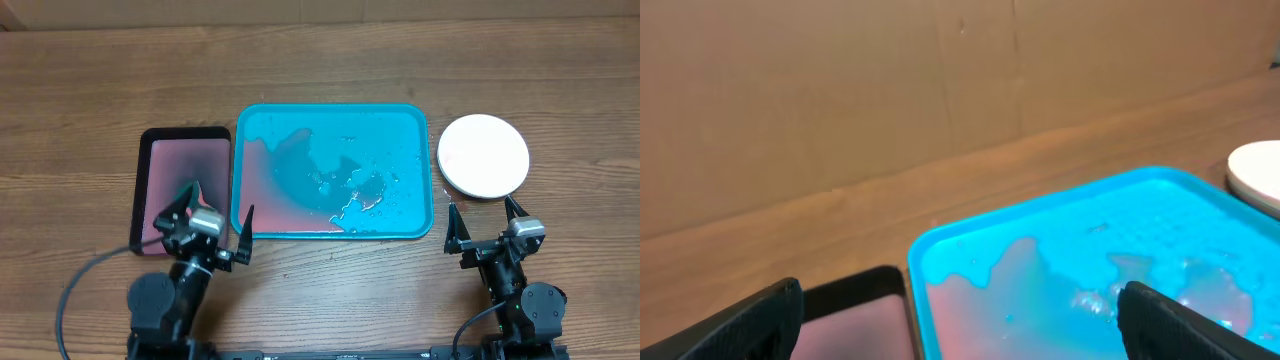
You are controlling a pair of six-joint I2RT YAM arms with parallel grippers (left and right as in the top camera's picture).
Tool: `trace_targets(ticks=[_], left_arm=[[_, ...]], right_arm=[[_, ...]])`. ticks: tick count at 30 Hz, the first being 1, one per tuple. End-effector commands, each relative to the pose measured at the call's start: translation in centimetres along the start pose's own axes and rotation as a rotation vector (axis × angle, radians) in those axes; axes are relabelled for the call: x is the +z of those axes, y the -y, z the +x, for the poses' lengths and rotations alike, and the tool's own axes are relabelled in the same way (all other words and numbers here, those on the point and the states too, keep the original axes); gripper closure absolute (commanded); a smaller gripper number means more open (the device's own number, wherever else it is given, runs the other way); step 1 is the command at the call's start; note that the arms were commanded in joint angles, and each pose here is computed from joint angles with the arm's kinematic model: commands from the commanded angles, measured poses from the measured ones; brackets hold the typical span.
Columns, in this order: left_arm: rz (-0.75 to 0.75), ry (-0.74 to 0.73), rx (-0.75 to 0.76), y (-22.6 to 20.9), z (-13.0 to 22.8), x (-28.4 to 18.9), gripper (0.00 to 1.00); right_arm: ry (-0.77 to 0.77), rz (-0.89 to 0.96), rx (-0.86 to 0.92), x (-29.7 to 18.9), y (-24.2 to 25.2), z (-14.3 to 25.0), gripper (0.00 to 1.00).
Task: Clean dirty plates on tray and stack at the side
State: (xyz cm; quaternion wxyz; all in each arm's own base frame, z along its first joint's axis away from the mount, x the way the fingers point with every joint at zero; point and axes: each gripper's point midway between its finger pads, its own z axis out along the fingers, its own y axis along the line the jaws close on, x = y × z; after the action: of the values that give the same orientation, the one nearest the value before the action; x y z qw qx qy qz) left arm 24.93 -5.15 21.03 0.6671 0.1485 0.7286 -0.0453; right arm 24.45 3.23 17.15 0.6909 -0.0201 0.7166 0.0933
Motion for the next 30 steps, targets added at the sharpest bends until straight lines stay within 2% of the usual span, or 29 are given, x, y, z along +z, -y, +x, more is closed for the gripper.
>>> trace_targets(ticks=[1, 9, 15, 30], left_arm=[[-0.004, 0.036, 0.038, 0.1, 1.4, -0.4, 0.00], [-0.062, 0.080, 0.048, -0.6, 3.2, -0.9, 0.00], [-0.058, 0.021, 0.034, -0.5, 5.2, -0.7, 0.00], [-0.056, 0.021, 0.033, -0.4, 5.2, -0.6, 0.00]], right_arm=[[0.006, -0.012, 0.003, 0.0, -0.2, 0.1, 0.00], [0.006, -0.012, 0.003, 0.0, -0.2, 0.1, 0.00], [0.006, -0.012, 0.003, 0.0, -0.2, 0.1, 0.00], [0.006, -0.012, 0.002, 0.0, -0.2, 0.1, 0.00]])
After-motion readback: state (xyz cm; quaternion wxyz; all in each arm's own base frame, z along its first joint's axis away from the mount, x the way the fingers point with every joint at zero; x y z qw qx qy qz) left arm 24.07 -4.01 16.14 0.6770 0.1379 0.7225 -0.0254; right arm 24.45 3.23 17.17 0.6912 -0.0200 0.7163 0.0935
